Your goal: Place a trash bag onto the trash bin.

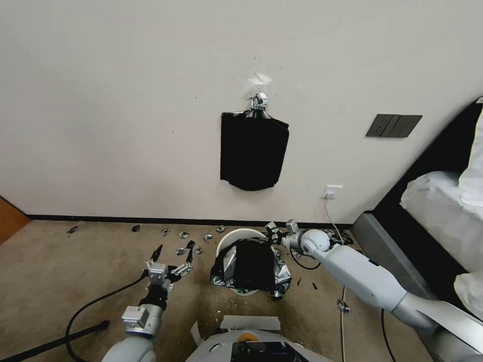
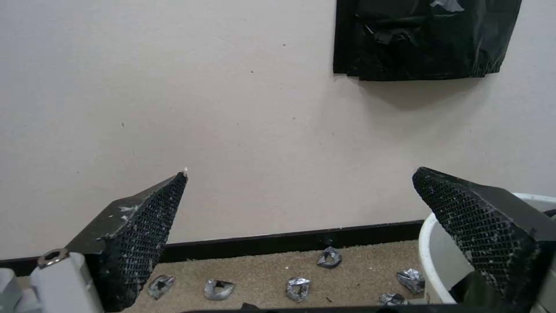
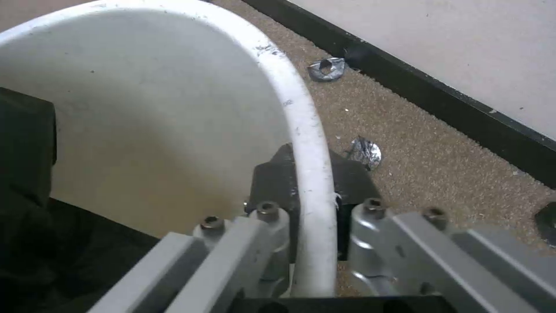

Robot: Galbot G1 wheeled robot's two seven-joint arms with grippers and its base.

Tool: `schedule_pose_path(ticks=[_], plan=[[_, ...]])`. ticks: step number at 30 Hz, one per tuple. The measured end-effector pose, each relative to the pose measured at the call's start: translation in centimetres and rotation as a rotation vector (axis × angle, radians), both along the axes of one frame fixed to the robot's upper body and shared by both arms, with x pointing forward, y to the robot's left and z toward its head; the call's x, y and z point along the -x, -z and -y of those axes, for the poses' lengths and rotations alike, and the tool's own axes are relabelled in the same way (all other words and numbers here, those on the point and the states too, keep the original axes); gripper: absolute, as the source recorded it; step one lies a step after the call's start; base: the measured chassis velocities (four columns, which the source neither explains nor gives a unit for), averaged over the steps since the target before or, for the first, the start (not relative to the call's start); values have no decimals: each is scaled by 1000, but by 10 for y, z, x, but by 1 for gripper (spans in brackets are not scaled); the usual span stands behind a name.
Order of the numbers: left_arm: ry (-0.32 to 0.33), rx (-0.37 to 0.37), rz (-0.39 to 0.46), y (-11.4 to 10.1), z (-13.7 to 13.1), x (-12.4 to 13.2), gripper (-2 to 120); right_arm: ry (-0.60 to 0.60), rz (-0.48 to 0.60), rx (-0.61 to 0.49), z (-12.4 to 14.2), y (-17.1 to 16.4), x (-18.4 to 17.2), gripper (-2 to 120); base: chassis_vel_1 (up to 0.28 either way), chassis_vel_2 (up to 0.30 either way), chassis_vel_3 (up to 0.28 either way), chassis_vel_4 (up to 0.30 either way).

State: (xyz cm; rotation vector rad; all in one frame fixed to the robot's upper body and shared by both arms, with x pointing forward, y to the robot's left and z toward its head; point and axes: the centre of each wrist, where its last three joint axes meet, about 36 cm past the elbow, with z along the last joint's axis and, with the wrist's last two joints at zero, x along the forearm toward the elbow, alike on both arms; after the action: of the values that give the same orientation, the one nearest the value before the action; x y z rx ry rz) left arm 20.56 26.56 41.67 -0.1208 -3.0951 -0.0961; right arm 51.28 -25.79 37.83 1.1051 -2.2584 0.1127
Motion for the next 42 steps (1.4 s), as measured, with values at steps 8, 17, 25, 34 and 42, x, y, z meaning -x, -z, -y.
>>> schedule_pose_path(ticks=[8,17,25,34,42], plan=[[-2,13,-5,-2,2,-1,100,97,-6,-9,5,-20,15,5,0,0,0,0],[2,37,-2,-8,3,-11,100,341,-55,-27,3,-45,73,5,0,0,0,0],[13,46,-1,-9,6,-14,100,562,-45,-62,-18,-69,107,5,0,0,0,0],[15,52,1,-11,7,-18,100,869,-76,-122,-56,-88,148,5,0,0,0,0],[11,58,2,-11,6,-19,100,1024,-74,-148,-77,-66,176,5,0,0,0,0]])
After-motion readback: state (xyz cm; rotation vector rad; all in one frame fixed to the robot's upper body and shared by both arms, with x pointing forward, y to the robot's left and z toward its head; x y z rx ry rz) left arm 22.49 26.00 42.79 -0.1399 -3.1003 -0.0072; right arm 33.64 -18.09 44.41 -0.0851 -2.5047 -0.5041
